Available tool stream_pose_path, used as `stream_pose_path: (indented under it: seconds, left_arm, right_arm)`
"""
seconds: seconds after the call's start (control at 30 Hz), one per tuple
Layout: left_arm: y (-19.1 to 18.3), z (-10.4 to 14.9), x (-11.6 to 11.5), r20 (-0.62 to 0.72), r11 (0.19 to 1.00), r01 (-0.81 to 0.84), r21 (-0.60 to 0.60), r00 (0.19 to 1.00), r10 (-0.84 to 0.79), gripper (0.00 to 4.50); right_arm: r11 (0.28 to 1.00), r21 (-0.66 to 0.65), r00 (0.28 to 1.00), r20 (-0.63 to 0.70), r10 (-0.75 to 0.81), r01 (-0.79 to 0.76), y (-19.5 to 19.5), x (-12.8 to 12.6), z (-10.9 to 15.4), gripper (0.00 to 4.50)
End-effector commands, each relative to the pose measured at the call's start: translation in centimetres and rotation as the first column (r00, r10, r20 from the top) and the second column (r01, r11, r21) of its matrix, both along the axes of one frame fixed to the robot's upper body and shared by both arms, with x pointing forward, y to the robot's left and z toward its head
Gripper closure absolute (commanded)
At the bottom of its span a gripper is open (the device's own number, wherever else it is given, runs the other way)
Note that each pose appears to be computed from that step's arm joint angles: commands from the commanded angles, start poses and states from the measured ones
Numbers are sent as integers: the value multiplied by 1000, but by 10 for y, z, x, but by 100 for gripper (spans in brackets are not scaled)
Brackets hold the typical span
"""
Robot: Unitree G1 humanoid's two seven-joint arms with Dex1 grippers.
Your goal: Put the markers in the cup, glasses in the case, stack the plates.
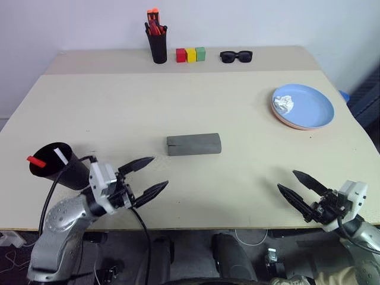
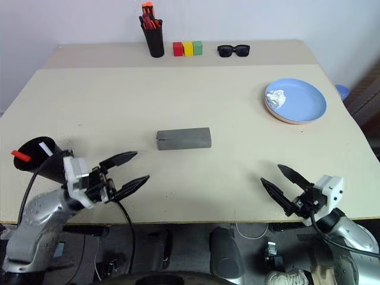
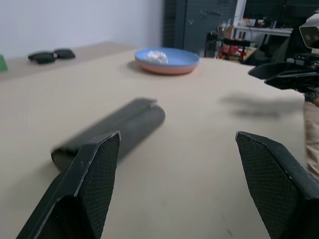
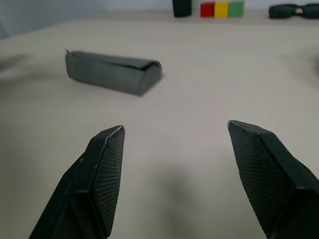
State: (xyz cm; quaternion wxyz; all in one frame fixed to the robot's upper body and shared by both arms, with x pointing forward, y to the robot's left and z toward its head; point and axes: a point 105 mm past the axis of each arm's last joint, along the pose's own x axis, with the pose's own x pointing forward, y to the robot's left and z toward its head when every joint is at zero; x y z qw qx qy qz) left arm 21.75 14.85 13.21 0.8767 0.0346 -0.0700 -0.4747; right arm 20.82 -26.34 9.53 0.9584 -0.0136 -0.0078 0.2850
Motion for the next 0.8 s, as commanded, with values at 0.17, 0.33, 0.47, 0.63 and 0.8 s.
stream_pose_path:
  seconds: [0.17, 0.33, 0.47, 0.63, 0.8]
  left_arm:
    - [7, 8, -14, 15, 996, -86, -7, 996, 86, 68]
    - [18, 10, -13, 1, 989, -148, -2, 989, 148, 68]
    - [27, 9, -9, -4, 985, -173, 3, 985, 173, 68]
    - [17, -1, -9, -30, 990, -140, 25, 990, 141, 68]
    - [9, -8, -8, -49, 991, -131, 18, 990, 132, 68]
  right_arm:
    - [991, -74, 994, -8, -109, 108, -38, -13, -5, 115]
    - [986, -91, 990, -4, -141, 140, -44, -14, -2, 115]
    - [983, -104, 989, 11, -148, 149, -42, -12, 2, 115]
    - [983, -124, 991, 36, -132, 135, -38, -4, 12, 115]
    - [985, -129, 993, 50, -111, 117, -37, 3, 16, 115]
